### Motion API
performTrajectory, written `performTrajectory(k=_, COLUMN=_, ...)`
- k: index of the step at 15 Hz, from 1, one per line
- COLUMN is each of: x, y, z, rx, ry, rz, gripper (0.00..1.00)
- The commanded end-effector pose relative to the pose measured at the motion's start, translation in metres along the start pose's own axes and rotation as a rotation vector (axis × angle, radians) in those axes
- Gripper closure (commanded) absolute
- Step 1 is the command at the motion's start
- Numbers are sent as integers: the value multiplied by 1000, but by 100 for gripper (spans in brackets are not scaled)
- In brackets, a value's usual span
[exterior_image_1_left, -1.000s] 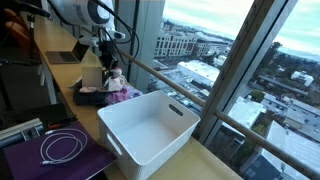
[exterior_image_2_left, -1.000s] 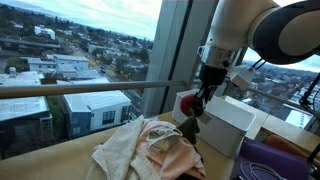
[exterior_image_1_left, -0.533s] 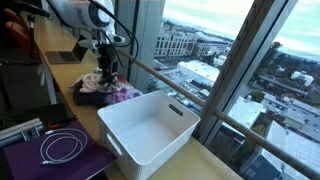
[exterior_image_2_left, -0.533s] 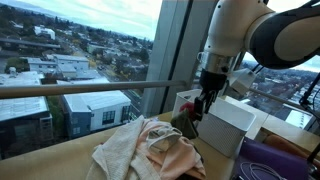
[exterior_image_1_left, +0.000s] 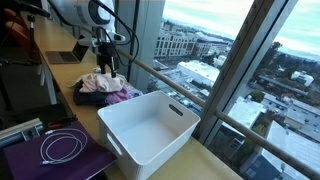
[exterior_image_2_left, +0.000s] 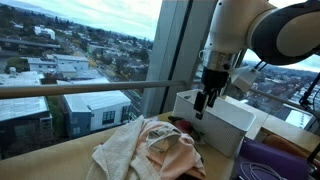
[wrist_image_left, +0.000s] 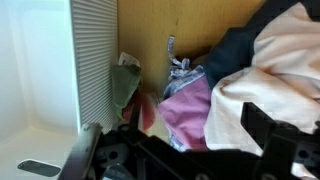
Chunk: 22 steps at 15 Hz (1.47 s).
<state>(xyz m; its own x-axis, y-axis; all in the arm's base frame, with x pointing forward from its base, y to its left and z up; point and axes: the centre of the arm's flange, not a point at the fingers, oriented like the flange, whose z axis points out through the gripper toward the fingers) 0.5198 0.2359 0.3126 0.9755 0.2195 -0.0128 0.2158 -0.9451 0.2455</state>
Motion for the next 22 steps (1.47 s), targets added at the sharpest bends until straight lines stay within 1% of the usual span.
performTrajectory(k=1, x=-4, y=-8, z=-9, rx=-2, ry=21, rz=-14, gripper=0)
performTrajectory(k=4, x=2, y=-32, z=-12, rx=42, ry=44, rz=-39, gripper=0)
performTrajectory(k=7, x=8, y=-67, z=-16, rx=116, ry=71, rz=-85, gripper=0)
performTrajectory(k=9, x=13, y=-87, z=-9, rx=171, ry=81, rz=-107, gripper=0)
performTrajectory(k=11, x=22, y=-103, z=9, rx=225, ry=78, rz=-119, gripper=0)
performTrajectory(k=15, x=42, y=-129, z=62, rx=318, ry=52, rz=-140, gripper=0)
performTrajectory(k=19, x=59, y=-141, z=119, rx=359, ry=17, rz=-159, gripper=0)
performTrajectory(k=21, x=58, y=-140, z=131, rx=362, ry=-2, rz=-165, gripper=26)
performTrajectory(k=22, x=56, y=-139, z=133, rx=359, ry=-9, rz=-168, gripper=34)
